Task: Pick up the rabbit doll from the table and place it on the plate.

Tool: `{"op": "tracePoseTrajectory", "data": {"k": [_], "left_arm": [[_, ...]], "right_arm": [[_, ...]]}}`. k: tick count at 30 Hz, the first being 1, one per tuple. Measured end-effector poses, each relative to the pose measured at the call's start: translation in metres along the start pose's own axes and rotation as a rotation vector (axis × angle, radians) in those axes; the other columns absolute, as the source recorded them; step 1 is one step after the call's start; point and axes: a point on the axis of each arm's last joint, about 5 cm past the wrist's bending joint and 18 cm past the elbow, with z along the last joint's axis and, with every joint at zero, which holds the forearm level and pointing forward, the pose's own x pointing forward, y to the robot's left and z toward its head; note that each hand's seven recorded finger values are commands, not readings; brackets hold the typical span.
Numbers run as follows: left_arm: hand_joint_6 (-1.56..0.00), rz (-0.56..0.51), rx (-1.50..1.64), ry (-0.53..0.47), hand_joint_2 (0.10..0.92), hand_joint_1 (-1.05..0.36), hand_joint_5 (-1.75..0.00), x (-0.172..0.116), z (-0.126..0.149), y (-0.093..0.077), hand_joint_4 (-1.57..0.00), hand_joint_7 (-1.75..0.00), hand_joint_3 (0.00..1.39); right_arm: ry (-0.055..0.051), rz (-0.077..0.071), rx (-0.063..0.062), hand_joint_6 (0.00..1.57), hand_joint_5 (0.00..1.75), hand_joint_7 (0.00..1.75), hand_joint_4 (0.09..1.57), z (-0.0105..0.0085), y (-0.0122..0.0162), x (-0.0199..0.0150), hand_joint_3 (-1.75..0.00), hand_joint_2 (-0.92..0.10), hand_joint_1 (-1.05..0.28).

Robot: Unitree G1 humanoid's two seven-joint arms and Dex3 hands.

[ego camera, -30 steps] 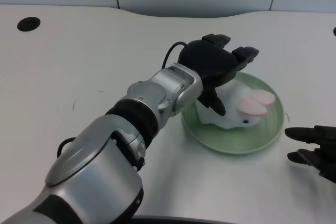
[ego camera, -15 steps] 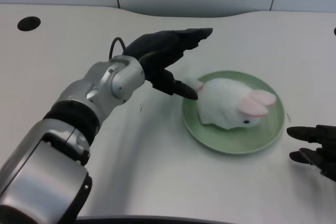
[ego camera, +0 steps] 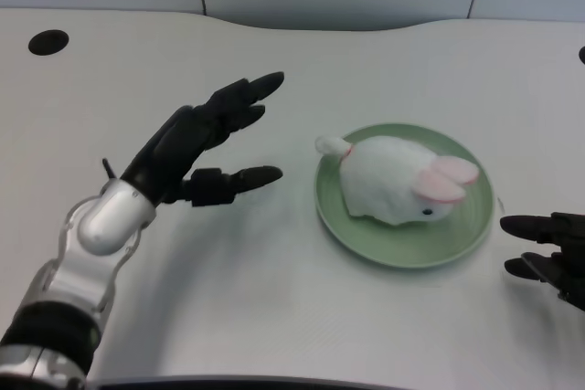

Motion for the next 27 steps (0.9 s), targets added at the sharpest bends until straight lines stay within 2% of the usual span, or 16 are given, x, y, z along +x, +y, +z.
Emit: {"op": "tracePoseTrajectory", "data": {"k": [3,4,5,7,9,11,13,16,20,23,27], "left_arm": [[-0.44,0.024,-0.099,0.063,0.921,-0.62,-0.33,-0.017,-0.005,0.005,-0.47,-0.11,0.42],[-0.48,0.031,-0.135,0.083,0.921,-0.58,-0.43,-0.021,-0.006,0.007,-0.49,-0.10,0.43],[-0.54,0.037,-0.165,0.095,0.921,-0.55,-0.65,-0.025,-0.005,0.008,-0.46,-0.08,0.45],[-0.63,0.055,-0.227,0.119,0.921,-0.52,-0.93,-0.031,-0.003,0.010,-0.45,-0.07,0.47],[-0.66,0.066,-0.259,0.152,0.921,-0.51,-1.00,-0.037,-0.003,0.010,-0.46,-0.07,0.47],[-0.77,0.088,-0.325,0.190,0.921,-0.48,-1.34,-0.044,-0.005,0.009,-0.43,-0.12,0.46],[-0.81,0.122,-0.400,0.245,0.921,-0.46,-1.50,-0.055,-0.012,0.009,-0.43,-0.16,0.47],[-0.84,0.154,-0.465,0.310,0.921,-0.45,-1.57,-0.070,-0.020,0.004,-0.44,-0.19,0.48],[-0.87,0.181,-0.482,0.343,0.921,-0.46,-1.55,-0.084,-0.027,0.002,-0.49,-0.27,0.47],[-0.75,0.179,-0.482,0.338,0.921,-0.46,-1.53,-0.088,-0.028,0.002,-0.53,-0.66,0.50],[-0.70,0.178,-0.502,0.348,0.921,-0.47,-1.55,-0.097,-0.031,0.002,-0.54,-0.82,0.49]], "right_arm": [[-0.003,-0.001,-0.001,0.90,0.00,0.01,1.03,0.0009,-0.0003,0.0008,-0.22,-0.92,-0.40],[-0.003,-0.001,-0.002,0.91,0.01,0.01,1.03,0.0010,-0.0003,0.0009,-0.22,-0.92,-0.41],[-0.003,-0.001,-0.003,0.91,0.01,0.01,1.03,0.0012,-0.0004,0.0011,-0.22,-0.92,-0.40],[-0.004,-0.002,-0.003,0.91,0.00,0.01,1.02,0.0014,-0.0005,0.0013,-0.22,-0.92,-0.40],[-0.003,-0.003,-0.003,0.91,0.00,0.01,1.02,0.0014,-0.0006,0.0013,-0.22,-0.92,-0.39],[-0.005,-0.002,-0.003,0.91,0.00,0.01,1.02,0.0018,-0.0006,0.0017,-0.22,-0.92,-0.39],[-0.005,-0.003,-0.003,0.91,0.00,0.01,1.02,0.0019,-0.0007,0.0018,-0.22,-0.92,-0.40],[-0.005,-0.004,-0.003,0.92,0.00,0.01,1.02,0.0020,-0.0007,0.0019,-0.22,-0.92,-0.40],[-0.004,-0.007,-0.002,0.92,0.00,0.01,1.02,0.0021,-0.0008,0.0021,-0.22,-0.92,-0.39],[0.004,-0.010,-0.001,0.92,0.00,0.01,1.02,0.0027,-0.0008,0.0026,-0.22,-0.92,-0.40],[0.005,-0.012,-0.003,0.91,0.00,0.00,1.02,0.0039,-0.0009,0.0030,-0.22,-0.92,-0.41]]}}
